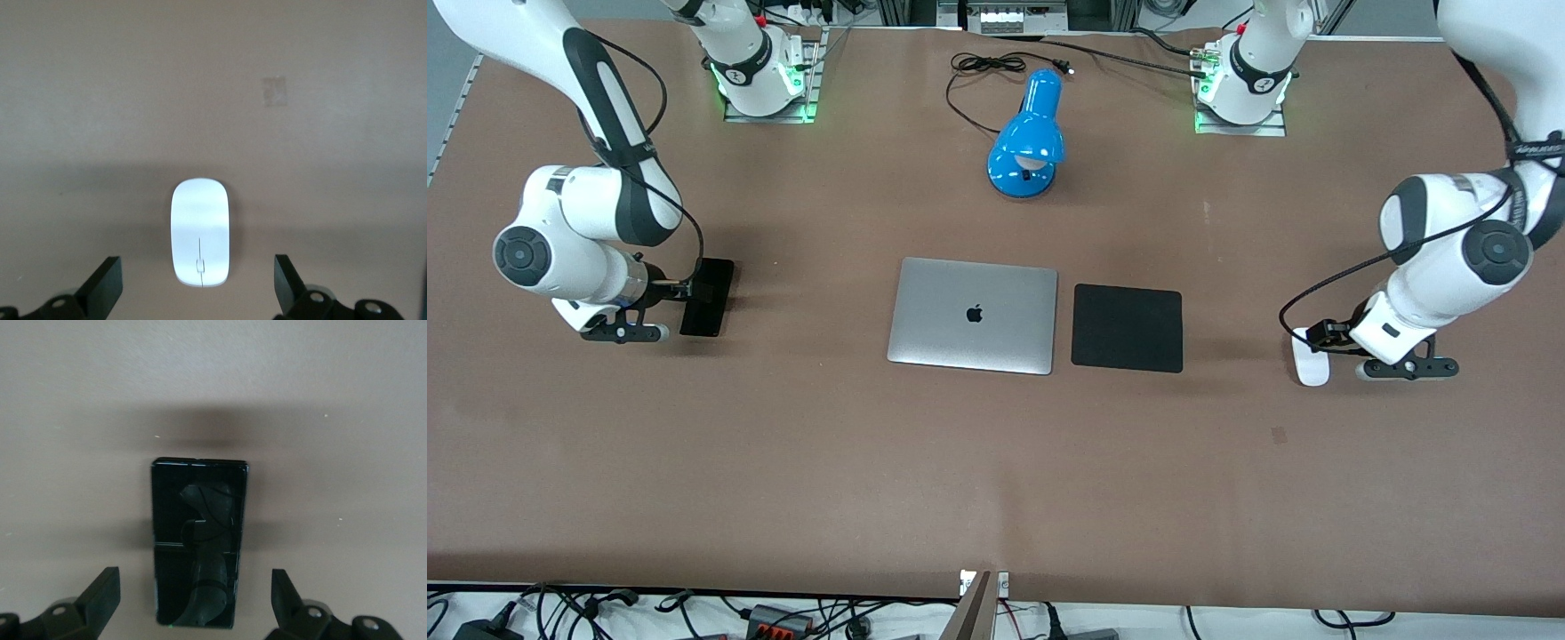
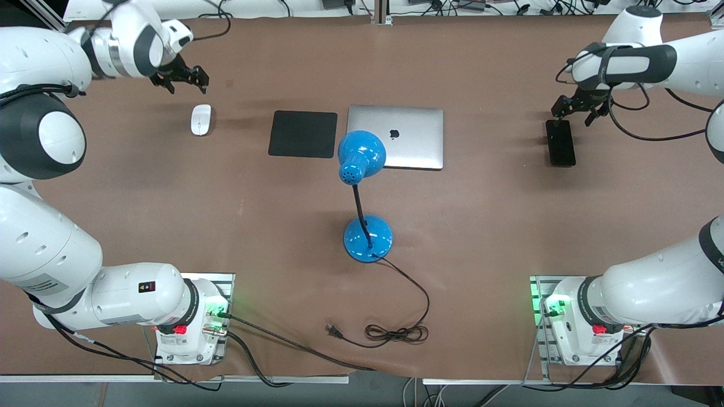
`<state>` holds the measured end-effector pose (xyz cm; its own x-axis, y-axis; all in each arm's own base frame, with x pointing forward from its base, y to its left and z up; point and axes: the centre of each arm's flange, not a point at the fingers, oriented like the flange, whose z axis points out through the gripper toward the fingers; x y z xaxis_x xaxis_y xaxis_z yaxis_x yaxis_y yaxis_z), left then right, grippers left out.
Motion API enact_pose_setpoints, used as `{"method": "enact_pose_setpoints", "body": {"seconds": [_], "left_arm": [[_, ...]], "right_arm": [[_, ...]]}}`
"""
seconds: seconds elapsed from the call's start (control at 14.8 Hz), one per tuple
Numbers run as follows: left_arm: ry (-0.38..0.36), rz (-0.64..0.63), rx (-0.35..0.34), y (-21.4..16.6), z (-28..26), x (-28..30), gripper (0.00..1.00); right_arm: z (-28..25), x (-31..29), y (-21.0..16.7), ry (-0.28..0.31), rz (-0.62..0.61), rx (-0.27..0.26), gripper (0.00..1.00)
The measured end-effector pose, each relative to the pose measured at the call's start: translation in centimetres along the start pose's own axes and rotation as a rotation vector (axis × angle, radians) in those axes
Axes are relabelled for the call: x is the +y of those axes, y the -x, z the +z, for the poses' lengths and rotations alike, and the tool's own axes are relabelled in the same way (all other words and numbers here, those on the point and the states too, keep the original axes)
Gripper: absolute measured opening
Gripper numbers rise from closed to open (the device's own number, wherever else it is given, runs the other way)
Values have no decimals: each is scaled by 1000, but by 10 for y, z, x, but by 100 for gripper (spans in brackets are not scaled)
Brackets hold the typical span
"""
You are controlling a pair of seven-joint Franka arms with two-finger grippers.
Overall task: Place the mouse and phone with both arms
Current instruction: 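Close the right gripper on the phone while the left gripper grasps the mouse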
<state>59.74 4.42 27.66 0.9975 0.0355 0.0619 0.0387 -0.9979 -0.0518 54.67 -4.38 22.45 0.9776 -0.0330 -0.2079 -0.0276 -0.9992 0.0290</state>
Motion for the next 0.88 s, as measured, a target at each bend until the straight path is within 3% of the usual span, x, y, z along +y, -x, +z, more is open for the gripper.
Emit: {"method": "enact_pose_setpoints", "body": {"seconds": [0.47, 0.88], "left_arm": [[30, -10, 57, 12, 84, -1, 100], [30, -10, 52, 14, 92, -9, 100]], "right_arm": [[42, 11, 7, -5, 64, -52, 100], [55, 9, 8, -5, 75, -74, 100]]}}
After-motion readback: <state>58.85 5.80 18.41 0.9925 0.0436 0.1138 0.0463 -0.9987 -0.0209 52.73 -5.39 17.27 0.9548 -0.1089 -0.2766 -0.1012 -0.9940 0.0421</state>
